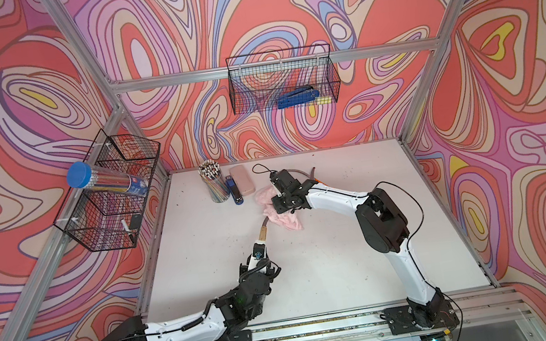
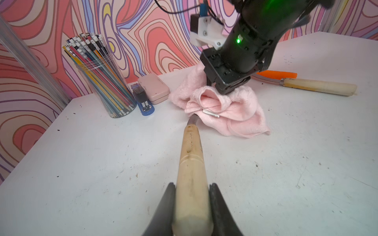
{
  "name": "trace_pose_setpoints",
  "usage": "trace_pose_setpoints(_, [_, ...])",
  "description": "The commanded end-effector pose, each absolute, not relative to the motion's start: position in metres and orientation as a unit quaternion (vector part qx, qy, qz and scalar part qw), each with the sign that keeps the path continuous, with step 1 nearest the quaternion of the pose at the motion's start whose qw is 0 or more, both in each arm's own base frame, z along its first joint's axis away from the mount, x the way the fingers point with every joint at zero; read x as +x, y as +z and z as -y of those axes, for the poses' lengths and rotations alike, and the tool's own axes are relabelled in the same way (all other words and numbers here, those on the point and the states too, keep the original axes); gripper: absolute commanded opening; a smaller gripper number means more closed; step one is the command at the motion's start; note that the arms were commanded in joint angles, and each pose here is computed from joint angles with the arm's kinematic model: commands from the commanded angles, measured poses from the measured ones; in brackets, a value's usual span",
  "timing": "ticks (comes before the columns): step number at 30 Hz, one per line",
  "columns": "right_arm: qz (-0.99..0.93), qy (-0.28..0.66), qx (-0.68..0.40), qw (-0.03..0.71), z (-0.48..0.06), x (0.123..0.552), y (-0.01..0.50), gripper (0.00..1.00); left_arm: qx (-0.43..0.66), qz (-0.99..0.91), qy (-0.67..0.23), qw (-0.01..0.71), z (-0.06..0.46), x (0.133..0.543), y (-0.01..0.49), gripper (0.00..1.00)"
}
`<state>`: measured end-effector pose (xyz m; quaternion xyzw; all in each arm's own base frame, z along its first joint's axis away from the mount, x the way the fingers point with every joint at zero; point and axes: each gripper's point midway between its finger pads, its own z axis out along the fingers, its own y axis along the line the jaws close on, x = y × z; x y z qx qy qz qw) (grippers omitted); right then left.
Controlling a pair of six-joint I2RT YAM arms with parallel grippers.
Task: Wipe small sickles with rags
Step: Wipe the small sickle.
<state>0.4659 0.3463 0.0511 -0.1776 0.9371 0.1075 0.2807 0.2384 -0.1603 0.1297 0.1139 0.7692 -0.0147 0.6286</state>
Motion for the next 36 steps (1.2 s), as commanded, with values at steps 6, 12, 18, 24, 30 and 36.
trace_pose_setpoints(6, [-0.957,0.031,-0.117,0.263,-0.274,0.478,0.034,0.0,0.102,-0.768,-0.019,0.632,0.157,0.238,0.131,0.0])
trace_pose_setpoints(12, [-0.949,0.07,-0.143,0.272,-0.3,0.459,0.058,0.0,0.101,-0.768,-0.019,0.632,0.157,0.238,0.131,0.0])
trace_pose_setpoints(18, [-0.931,0.115,-0.217,0.27,-0.372,0.428,0.071,0.0,0.1,-0.767,-0.019,0.633,0.157,0.238,0.132,0.0])
trace_pose_setpoints(24, [-0.904,0.16,-0.279,0.281,-0.423,0.383,0.102,0.0,0.102,-0.768,-0.019,0.632,0.157,0.238,0.131,0.0])
trace_pose_setpoints(30, [-0.884,0.211,-0.291,0.3,-0.432,0.354,0.13,0.0,0.101,-0.767,-0.019,0.634,0.157,0.238,0.132,0.0])
trace_pose_setpoints(36, [-0.909,0.181,-0.264,0.268,-0.414,0.376,0.087,0.0,0.1,-0.767,-0.022,0.633,0.156,0.237,0.132,0.0])
